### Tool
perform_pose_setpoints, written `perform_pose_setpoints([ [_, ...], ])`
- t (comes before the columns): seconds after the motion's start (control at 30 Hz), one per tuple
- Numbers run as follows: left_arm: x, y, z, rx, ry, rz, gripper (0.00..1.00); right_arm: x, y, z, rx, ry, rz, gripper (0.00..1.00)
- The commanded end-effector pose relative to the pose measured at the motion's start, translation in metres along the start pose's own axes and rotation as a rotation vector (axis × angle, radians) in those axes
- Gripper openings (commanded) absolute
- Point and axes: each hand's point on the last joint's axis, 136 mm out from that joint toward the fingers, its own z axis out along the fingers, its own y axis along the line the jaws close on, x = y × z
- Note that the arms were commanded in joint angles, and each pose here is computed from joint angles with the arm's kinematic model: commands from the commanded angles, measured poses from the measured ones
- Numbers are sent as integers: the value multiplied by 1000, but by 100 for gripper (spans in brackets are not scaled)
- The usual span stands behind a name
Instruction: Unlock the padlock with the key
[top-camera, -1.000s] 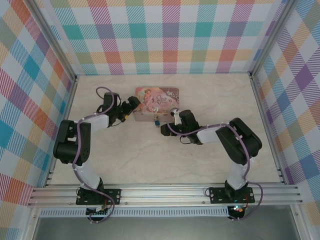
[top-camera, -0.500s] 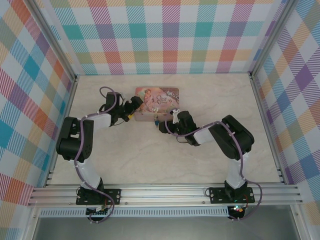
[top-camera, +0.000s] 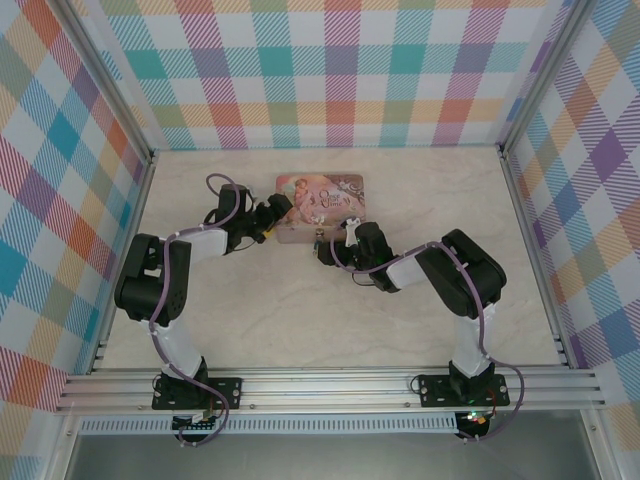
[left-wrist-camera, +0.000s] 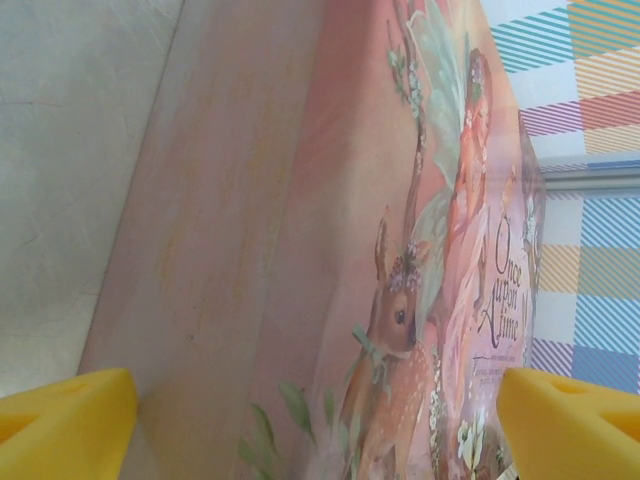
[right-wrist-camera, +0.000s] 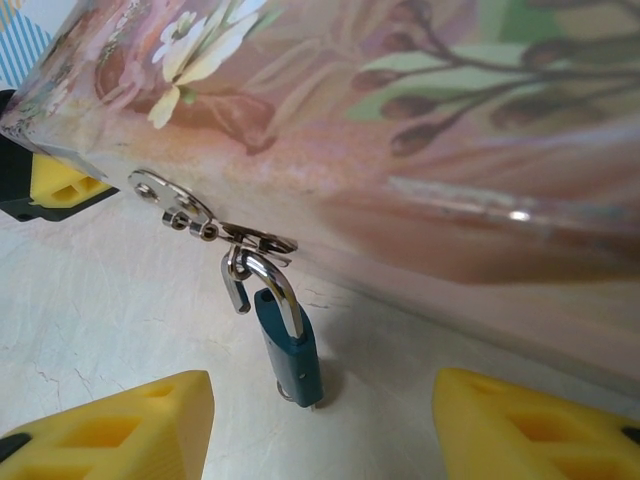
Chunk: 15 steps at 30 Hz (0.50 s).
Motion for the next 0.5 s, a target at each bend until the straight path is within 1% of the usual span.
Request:
perform_pose_setpoints([
  [0.0, 2, -22, -10, 53, -18, 34, 92, 4, -4, -1, -7, 1, 17, 58],
  [0.2, 4, -21, -8, 52, -14, 30, 92, 11, 1, 4, -63, 20, 58, 55],
  [0.47, 3, -23, -8, 59, -20, 33, 92, 17, 3, 10, -92, 42, 121, 51],
])
